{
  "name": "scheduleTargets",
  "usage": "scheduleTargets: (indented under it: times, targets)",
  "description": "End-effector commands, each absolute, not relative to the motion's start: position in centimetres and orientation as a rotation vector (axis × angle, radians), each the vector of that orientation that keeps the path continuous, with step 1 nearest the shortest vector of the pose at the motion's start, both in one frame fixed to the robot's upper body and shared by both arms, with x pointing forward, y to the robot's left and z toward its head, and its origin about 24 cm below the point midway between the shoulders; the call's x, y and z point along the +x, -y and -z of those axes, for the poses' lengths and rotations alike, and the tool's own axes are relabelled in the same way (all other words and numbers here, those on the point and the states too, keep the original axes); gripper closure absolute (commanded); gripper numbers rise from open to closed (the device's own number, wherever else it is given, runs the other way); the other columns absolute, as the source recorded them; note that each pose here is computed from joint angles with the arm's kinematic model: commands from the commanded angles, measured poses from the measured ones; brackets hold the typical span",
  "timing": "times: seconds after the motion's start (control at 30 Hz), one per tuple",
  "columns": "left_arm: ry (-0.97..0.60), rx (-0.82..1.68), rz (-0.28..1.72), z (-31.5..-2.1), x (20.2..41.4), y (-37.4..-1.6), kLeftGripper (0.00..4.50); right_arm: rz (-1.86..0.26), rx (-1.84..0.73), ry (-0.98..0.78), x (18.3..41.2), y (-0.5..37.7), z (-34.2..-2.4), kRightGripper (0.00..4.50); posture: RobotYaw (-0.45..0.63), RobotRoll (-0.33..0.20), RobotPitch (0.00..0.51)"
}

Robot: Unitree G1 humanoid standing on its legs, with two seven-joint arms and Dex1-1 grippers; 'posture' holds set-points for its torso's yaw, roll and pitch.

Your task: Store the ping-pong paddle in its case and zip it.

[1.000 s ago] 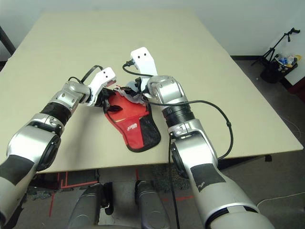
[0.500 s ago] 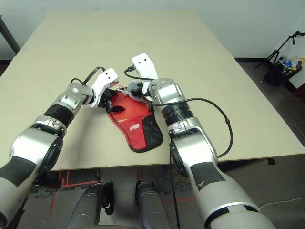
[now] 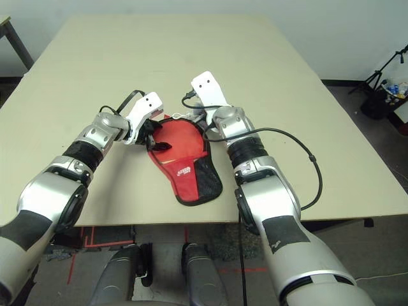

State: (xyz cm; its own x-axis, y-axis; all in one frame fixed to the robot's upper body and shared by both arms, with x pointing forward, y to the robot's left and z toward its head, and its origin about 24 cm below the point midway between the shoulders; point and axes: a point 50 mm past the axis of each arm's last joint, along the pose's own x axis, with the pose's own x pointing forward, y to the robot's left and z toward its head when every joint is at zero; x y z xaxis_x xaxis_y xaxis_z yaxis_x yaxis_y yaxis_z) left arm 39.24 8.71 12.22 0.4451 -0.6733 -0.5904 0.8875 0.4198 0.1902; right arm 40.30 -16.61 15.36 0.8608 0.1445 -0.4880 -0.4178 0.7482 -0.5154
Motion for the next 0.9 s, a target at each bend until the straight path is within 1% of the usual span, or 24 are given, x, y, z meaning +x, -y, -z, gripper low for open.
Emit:
scheduleTargets:
  times: [0.03,0.23,0.27,0.47,0.67,0.8,0.9]
  targets:
    - [-0.714,0.551,0.970,-7.0,37.7,-11.2,0.00,-0.249,-0.744,-0.530,39.1,19.8,-14.9,4.22,-0.11,0.000,0.197]
    - [-0.715,0.548,0.977,-6.8,37.6,-11.0,0.00,-0.234,-0.822,-0.569,37.1,22.1,-16.0,4.22,-0.13,0.000,0.199]
    - [-0.716,0.549,0.979,-6.8,37.5,-10.9,0.00,-0.233,-0.836,-0.580,36.4,22.8,-16.5,4.22,-0.14,0.000,0.202]
    - [-0.715,0.549,0.985,-6.7,37.5,-10.8,0.00,-0.256,-0.883,-0.650,33.0,24.8,-18.4,4.22,-0.15,0.000,0.204]
    - [-0.715,0.552,0.986,-6.7,37.5,-10.8,0.00,-0.263,-0.855,-0.735,30.9,26.1,-18.9,4.22,-0.16,0.000,0.204]
    - [-0.713,0.556,0.984,-6.8,37.6,-10.9,0.00,-0.352,-0.841,-0.827,28.9,26.4,-18.8,4.22,-0.17,0.000,0.205]
    - [-0.709,0.559,0.982,-6.9,37.6,-10.8,0.00,-0.465,-0.824,-0.925,26.8,25.9,-18.6,4.22,-0.18,0.000,0.204]
